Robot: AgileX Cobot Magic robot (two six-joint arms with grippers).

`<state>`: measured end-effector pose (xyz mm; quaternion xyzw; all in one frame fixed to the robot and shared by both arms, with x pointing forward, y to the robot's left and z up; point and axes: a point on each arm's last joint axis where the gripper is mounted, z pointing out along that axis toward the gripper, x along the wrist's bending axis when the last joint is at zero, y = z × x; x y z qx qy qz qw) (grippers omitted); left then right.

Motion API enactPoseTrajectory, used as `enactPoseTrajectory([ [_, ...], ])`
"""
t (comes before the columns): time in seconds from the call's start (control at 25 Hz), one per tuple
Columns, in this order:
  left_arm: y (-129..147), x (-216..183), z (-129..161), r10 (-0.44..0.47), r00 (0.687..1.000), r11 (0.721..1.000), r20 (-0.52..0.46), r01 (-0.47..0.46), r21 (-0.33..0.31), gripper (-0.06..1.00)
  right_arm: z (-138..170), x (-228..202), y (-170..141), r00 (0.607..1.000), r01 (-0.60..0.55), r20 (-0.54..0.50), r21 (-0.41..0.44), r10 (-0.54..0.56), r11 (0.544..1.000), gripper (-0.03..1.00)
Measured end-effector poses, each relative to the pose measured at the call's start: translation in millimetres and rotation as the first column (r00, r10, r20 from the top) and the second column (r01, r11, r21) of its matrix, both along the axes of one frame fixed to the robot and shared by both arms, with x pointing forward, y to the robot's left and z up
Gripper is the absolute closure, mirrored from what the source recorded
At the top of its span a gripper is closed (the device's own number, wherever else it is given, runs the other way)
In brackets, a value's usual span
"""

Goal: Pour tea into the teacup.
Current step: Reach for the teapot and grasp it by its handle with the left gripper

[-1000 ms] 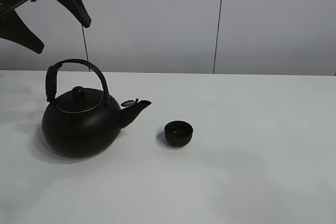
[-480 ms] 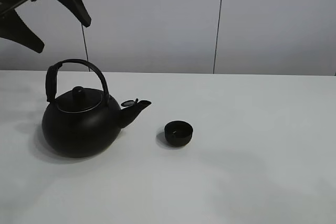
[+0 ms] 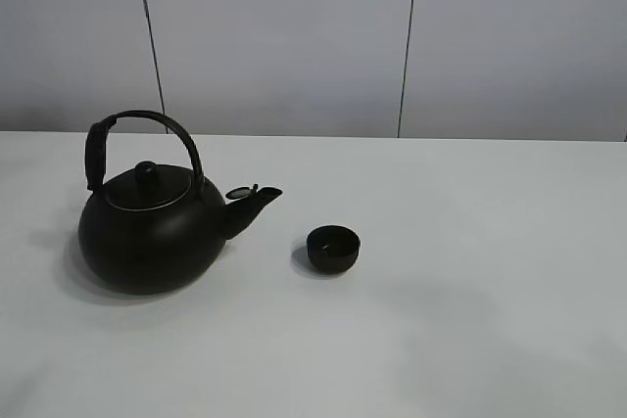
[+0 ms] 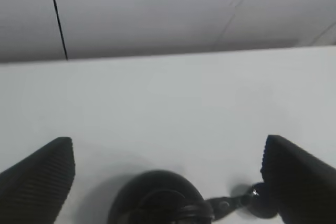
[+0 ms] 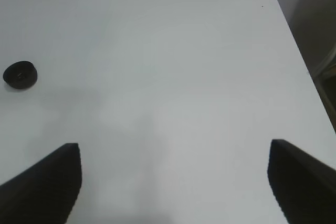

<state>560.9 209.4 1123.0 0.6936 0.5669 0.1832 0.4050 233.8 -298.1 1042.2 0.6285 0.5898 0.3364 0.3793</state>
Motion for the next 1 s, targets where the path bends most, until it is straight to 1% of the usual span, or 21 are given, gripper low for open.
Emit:
enactPoseTrajectory([
  [0.04,0.3,-14.6,6.6,-0.002,0.997,1.000,0.083,0.001,0.020,0.25,0.0,0.0,0.0,1.000,0.000,0.000,0.000,0.000,1.000,0.31],
  [0.12,4.5,-41.2,2.7,0.003,0.973,0.998,0.231,-0.016,0.053,0.25,0.0,0.0,0.0,1.000,0.000,0.000,0.000,0.000,1.000,0.31],
  [0.16,6.7,-51.2,-7.5,0.006,0.962,0.998,0.273,-0.024,0.063,0.25,0.0,0.0,0.0,1.000,0.000,0.000,0.000,0.000,1.000,0.31],
  [0.2,9.9,-59.5,-12.4,0.022,0.941,0.998,0.338,-0.043,0.053,0.25,0.0,0.0,0.0,1.000,0.000,0.000,0.000,0.000,1.000,0.31],
  [0.28,17.0,-72.9,-39.2,0.053,0.915,0.996,0.401,-0.079,0.048,0.25,0.0,0.0,0.0,1.000,0.000,0.000,0.000,0.000,1.000,0.31],
  [0.36,22.6,-83.2,-67.1,0.070,0.907,0.993,0.416,-0.102,0.057,0.25,0.0,0.0,0.0,1.000,0.000,0.000,0.000,0.000,1.000,0.31],
  [0.4,25.0,-88.3,-81.8,0.068,0.907,0.992,0.416,-0.107,0.072,0.25,0.0,0.0,0.0,1.000,0.000,0.000,0.000,0.000,1.000,0.31],
  [0.44,26.6,-92.9,-95.1,0.053,0.909,0.990,0.413,-0.102,0.098,0.25,0.0,0.0,0.0,1.000,0.000,0.000,0.000,0.000,1.000,0.31],
  [0.56,26.5,-97.9,-122.6,-0.010,0.898,0.985,0.439,-0.067,0.161,0.25,0.0,0.0,0.0,1.000,0.000,0.000,0.000,0.000,1.000,0.31],
  [0.72,23.8,-92.5,-149.6,-0.061,0.890,0.980,0.451,-0.034,0.198,0.25,0.0,0.0,0.0,1.000,0.000,0.000,0.000,0.000,1.000,0.31],
  [0.76,22.5,-89.5,-156.2,-0.068,0.895,0.979,0.442,-0.027,0.204,0.25,0.0,0.0,0.0,1.000,0.000,0.000,0.000,0.000,1.000,0.31],
  [1.0,17.9,-76.0,-184.3,-0.073,0.892,0.979,0.446,-0.021,0.204,0.25,0.0,0.0,0.0,1.000,0.000,0.000,0.000,0.000,1.000,0.31],
])
